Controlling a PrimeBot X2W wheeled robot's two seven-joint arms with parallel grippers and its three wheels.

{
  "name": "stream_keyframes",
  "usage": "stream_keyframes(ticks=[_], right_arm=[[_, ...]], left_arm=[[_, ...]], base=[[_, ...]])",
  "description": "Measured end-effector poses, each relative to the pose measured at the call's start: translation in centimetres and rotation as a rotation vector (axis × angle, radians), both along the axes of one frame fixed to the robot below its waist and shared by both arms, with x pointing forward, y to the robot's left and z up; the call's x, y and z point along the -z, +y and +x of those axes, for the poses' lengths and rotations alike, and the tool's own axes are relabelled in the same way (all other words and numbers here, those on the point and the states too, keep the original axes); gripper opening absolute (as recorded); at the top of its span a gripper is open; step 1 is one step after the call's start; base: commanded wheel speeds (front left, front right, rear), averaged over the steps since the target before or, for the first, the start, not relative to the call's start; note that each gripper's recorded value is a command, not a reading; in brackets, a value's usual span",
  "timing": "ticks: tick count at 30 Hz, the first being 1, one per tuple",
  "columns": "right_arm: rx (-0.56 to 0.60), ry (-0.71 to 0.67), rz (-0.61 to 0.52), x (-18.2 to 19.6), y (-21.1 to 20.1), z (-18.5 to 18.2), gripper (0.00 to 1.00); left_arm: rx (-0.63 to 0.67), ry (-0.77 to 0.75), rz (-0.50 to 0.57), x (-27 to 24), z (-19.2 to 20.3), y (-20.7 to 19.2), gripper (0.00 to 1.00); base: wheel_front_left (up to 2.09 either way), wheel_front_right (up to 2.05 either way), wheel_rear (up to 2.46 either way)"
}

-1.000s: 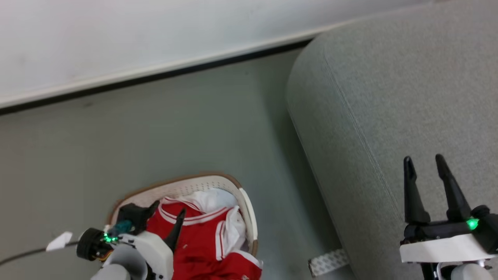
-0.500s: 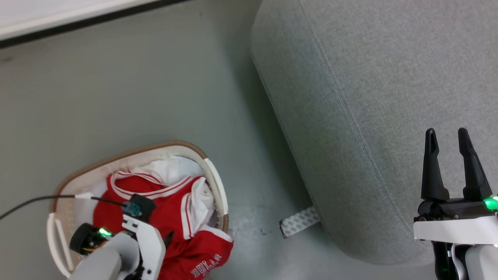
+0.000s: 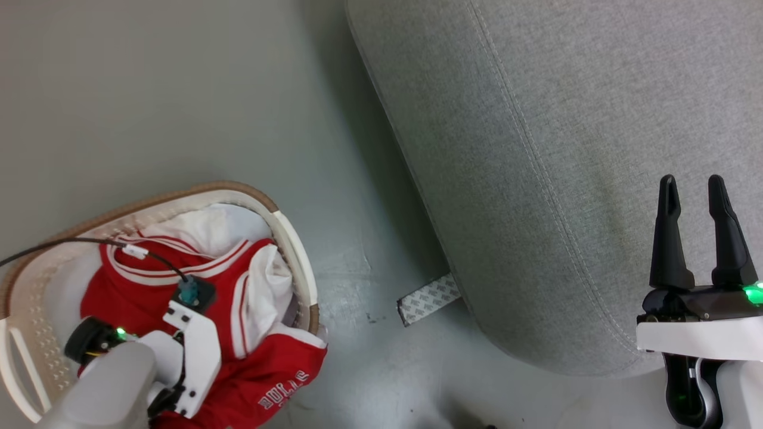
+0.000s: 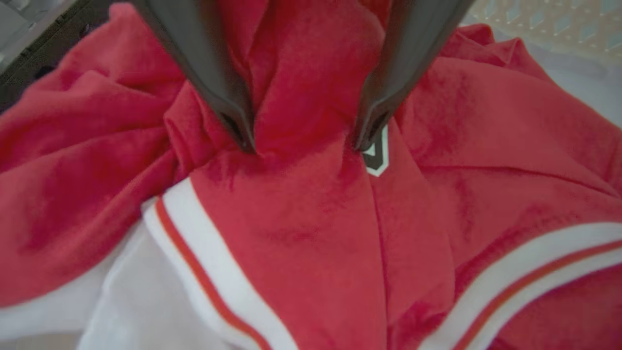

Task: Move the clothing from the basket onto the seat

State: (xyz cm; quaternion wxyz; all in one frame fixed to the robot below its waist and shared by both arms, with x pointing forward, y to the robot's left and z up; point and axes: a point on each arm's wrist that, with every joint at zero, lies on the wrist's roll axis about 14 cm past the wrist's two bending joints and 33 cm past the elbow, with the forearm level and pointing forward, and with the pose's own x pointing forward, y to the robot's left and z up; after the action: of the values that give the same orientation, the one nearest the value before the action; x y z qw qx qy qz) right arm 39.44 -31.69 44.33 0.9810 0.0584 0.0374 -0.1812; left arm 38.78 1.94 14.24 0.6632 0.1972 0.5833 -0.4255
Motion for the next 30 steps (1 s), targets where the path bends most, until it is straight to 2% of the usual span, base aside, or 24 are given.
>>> stream_keyframes(ticks=[4, 10, 11, 12, 13, 21, 30], right_arm=[[0.001, 0.020, 0.003, 0.7, 0.0, 0.2, 1.00], [-0.003, 0.051, 0.005, 1.9, 0.1, 0.4, 1.00], [-0.003, 0.053, 0.008, 2.0, 0.1, 0.4, 1.00], [-0.004, 0.053, 0.009, 2.1, 0.1, 0.5, 1.00], [-0.005, 0.053, 0.010, 2.1, 0.2, 0.5, 1.00], [-0.015, 0.030, 0.012, 1.4, 0.3, 0.9, 1.00], [-0.035, -0.035, -0.013, -1.3, 0.8, 0.5, 1.00]], left_arm=[[0.044, 0.038, 0.055, 1.5, -0.4, 0.6, 1.00], [0.041, 0.101, 0.130, 3.2, -0.9, 1.8, 1.00], [0.050, 0.108, 0.143, 3.3, -1.2, 2.1, 0.86], [0.056, 0.109, 0.146, 3.4, -1.3, 2.2, 0.45], [0.055, 0.109, 0.145, 3.4, -1.3, 2.2, 0.00], [0.049, 0.090, 0.117, 2.5, -1.3, 1.7, 0.00], [-0.034, 0.003, -0.051, -2.3, -1.0, -1.6, 0.00]], base=[[0.00, 0.00, 0.00], [0.00, 0.00, 0.00], [0.00, 0.00, 0.00], [0.00, 0.00, 0.00], [0.00, 0.00, 0.00], [0.00, 0.00, 0.00], [0.00, 0.00, 0.00]])
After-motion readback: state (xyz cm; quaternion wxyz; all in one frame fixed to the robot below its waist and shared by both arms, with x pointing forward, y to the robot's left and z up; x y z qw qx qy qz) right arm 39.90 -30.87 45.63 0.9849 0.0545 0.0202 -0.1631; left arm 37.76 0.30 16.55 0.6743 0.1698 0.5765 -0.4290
